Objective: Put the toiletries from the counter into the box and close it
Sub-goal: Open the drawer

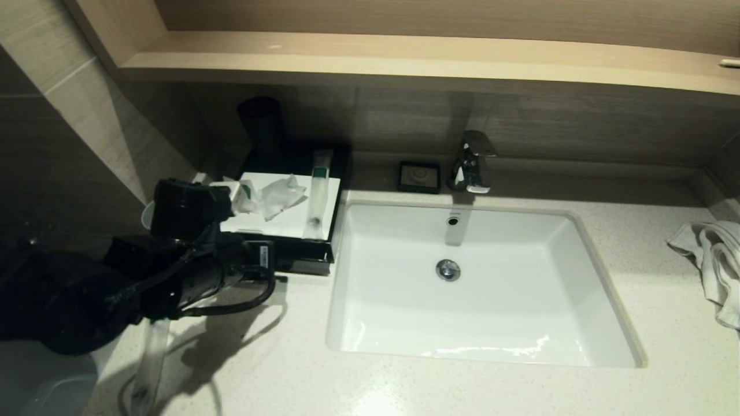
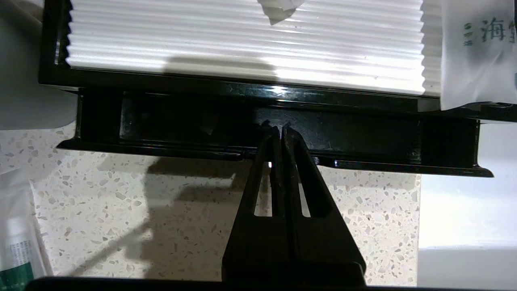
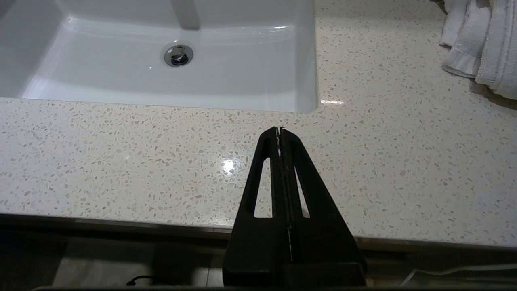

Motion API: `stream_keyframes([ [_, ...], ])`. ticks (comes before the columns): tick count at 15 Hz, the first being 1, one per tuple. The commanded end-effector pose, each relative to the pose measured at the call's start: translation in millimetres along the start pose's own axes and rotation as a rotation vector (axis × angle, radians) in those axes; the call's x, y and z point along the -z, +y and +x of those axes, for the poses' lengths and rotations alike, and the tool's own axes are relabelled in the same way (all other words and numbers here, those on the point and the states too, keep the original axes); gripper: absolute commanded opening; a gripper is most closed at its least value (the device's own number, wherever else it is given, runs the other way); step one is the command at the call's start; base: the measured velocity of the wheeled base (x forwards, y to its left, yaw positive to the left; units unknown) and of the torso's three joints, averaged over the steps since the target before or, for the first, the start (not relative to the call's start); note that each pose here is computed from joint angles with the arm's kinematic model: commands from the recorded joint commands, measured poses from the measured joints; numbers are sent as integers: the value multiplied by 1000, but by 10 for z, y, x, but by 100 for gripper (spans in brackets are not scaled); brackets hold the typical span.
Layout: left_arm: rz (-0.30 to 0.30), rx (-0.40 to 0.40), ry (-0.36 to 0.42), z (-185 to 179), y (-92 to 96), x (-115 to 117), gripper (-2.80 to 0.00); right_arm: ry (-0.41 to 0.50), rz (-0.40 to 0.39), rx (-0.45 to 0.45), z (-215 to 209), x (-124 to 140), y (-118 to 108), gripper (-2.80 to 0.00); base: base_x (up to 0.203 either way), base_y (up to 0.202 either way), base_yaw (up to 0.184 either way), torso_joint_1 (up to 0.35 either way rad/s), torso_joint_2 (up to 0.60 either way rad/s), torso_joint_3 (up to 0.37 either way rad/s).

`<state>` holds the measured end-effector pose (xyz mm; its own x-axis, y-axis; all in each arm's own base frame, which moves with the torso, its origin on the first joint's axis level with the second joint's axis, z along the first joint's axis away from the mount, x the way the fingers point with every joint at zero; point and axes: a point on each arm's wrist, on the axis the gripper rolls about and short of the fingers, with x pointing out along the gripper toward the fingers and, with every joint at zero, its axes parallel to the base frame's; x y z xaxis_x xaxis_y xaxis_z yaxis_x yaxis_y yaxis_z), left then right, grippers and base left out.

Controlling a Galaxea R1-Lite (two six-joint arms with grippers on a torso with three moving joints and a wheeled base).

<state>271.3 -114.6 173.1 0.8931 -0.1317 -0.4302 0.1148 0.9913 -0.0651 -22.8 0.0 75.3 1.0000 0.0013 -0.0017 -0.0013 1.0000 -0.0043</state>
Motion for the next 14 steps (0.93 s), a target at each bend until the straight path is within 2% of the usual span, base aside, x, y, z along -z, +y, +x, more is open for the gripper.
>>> stream_keyframes([
  [1, 1, -3, 12, 42, -11, 30, -280, 0, 0, -2, 0, 0, 0, -280, 0, 0, 0, 0, 0, 0],
  [14, -8, -1, 22, 181, -53, 99, -280, 0, 0, 0, 0, 0, 0, -280, 0, 0, 0, 0, 0, 0],
])
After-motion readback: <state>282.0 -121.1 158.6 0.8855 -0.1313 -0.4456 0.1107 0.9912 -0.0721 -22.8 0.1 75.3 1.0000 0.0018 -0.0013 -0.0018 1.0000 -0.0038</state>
